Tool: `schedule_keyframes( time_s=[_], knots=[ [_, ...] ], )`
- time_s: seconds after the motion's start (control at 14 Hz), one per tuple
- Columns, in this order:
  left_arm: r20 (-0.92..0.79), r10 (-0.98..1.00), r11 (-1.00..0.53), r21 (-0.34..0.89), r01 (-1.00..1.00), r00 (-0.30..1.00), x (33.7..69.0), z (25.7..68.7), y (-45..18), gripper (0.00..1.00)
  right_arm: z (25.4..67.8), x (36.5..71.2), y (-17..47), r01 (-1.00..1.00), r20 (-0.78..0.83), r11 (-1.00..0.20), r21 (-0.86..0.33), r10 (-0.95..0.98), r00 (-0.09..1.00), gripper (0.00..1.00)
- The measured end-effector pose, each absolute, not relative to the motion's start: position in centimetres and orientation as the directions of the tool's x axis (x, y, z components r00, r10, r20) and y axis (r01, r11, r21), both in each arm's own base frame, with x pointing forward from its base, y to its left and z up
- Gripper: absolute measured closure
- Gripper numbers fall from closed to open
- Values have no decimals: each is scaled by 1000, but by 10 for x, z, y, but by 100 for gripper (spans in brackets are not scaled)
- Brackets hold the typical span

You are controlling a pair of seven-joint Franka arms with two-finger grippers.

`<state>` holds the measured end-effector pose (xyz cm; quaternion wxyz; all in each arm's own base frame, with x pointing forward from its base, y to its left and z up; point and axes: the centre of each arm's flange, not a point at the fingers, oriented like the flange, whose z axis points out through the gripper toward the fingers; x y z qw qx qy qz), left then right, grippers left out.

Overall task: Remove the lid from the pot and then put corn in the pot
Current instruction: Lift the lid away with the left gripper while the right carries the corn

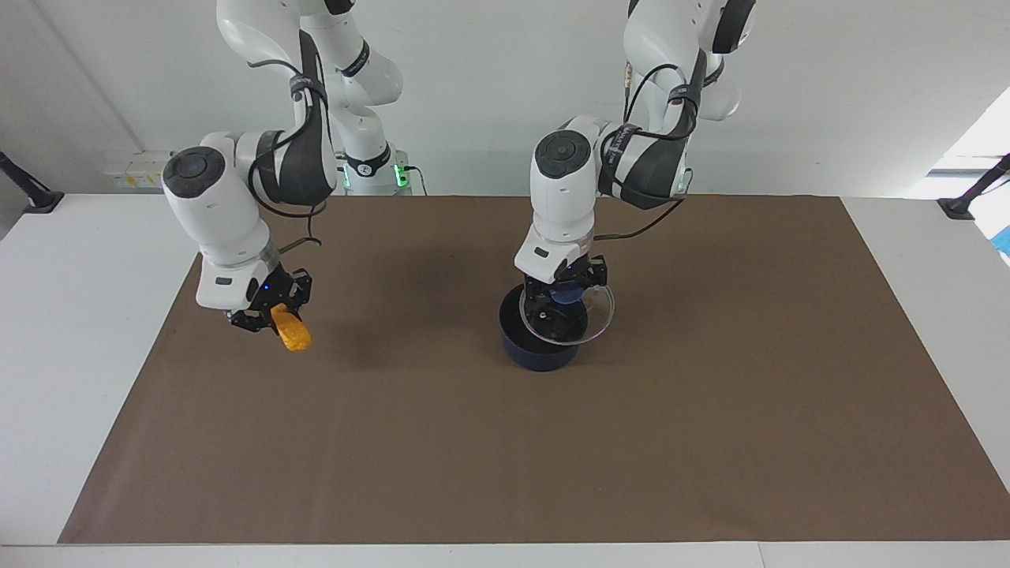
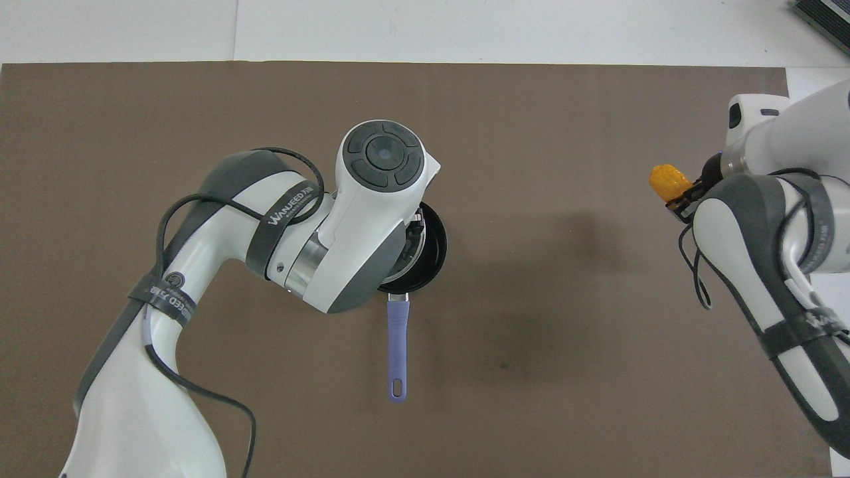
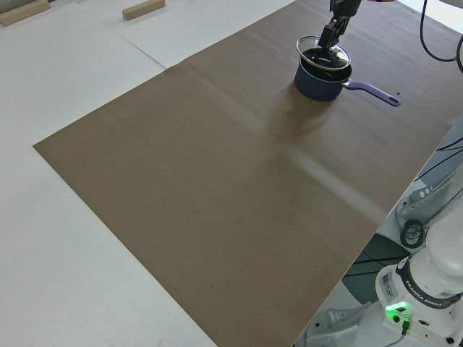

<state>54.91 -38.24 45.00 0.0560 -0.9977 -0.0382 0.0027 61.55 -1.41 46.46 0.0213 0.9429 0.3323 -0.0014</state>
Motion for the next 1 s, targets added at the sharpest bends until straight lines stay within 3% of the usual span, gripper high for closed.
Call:
schedule_keyframes(
  time_s=[0.43, 0.79, 1.0],
  knots=[
    [-1, 163, -981, -106, 162, 987, 584, 489, -295, 56, 532, 582, 12, 497, -27, -867, 30, 496, 868, 63],
    [-19, 196, -976, -104, 193, 980, 599, 509, -200, 56, 532, 569, 120, 327, -14, -944, 31, 327, 945, 63],
    [-34, 203, -975, -103, 199, 979, 598, 513, -149, 56, 525, 557, 198, 225, 17, -974, -32, 225, 974, 63]
  ],
)
